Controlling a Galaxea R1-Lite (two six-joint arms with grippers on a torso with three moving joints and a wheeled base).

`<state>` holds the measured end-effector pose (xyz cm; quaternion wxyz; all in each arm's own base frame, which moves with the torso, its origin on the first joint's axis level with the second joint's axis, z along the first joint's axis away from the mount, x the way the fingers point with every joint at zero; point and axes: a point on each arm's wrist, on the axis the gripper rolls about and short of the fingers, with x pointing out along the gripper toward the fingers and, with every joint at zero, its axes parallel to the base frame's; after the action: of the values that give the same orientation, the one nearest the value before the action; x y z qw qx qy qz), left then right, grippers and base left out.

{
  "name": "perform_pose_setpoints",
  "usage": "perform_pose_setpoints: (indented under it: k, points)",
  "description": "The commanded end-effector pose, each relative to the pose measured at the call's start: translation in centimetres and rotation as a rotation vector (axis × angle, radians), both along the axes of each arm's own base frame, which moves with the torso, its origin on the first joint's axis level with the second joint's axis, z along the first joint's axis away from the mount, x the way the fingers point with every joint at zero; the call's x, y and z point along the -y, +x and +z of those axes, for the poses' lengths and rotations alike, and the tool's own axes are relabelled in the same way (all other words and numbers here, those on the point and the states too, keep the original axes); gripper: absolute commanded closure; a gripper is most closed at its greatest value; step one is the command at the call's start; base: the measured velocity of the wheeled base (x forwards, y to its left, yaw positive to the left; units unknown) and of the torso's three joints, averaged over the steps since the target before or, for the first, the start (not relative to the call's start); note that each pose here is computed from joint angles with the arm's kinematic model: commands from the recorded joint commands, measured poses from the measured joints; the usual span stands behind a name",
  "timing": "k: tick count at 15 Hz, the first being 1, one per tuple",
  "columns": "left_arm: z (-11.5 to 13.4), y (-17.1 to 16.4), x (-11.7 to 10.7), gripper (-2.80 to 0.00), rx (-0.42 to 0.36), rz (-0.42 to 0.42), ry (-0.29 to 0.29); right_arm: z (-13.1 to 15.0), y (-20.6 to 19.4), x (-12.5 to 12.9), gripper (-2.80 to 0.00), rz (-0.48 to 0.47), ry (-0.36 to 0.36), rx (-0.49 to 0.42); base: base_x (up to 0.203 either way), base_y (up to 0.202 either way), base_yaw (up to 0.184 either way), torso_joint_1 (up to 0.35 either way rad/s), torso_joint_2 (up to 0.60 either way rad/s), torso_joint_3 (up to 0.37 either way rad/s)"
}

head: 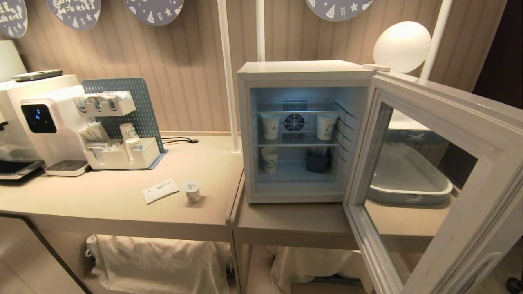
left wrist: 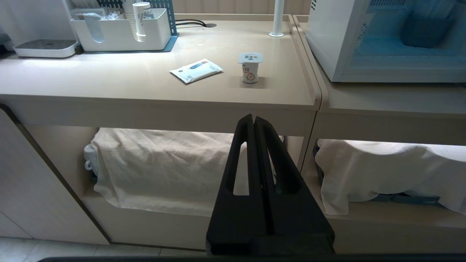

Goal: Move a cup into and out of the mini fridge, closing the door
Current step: Close the freezer door

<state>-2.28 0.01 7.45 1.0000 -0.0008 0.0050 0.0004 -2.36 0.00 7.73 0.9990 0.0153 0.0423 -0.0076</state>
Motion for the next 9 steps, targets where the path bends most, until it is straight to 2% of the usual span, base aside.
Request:
perform_pose_setpoints:
  k: [1,3,5,7,9]
  points:
    - [0.0,0.0,0.0,0.0,-0.002,0.001,0.0,0.1,0.4,0.0,0.0,0.0,0.002,-0.047,0.0,0.0,0.0,0.0,0.0,0.0]
    - [0.0,0.0,0.0,0.0,-0.002,0.001,0.0,1.0,1.0,0.0,0.0,0.0,0.02,-0.103,0.0,0.0,0.0,0.0,0.0,0.0]
    - [0.0,0.0,0.0,0.0,-0.002,0.001,0.0,5.5,2.6,0.0,0.0,-0.014,0.138,-0.129,0.0,0.0,0.0,0.0,0.0,0.0]
    - [0.0,0.0,0.0,0.0,-0.003,0.001,-0.001,9.7,6.9,0.0,0.0,-0.031,0.229,-0.242,0.0,0.0,0.0,0.0,0.0,0.0]
    - [0.0,0.0,0.0,0.0,-0.002,0.001,-0.003,12.0,11.9,-0.2,0.0,0.033,0.333,-0.31,0.0,0.0,0.0,0.0,0.0,0.0]
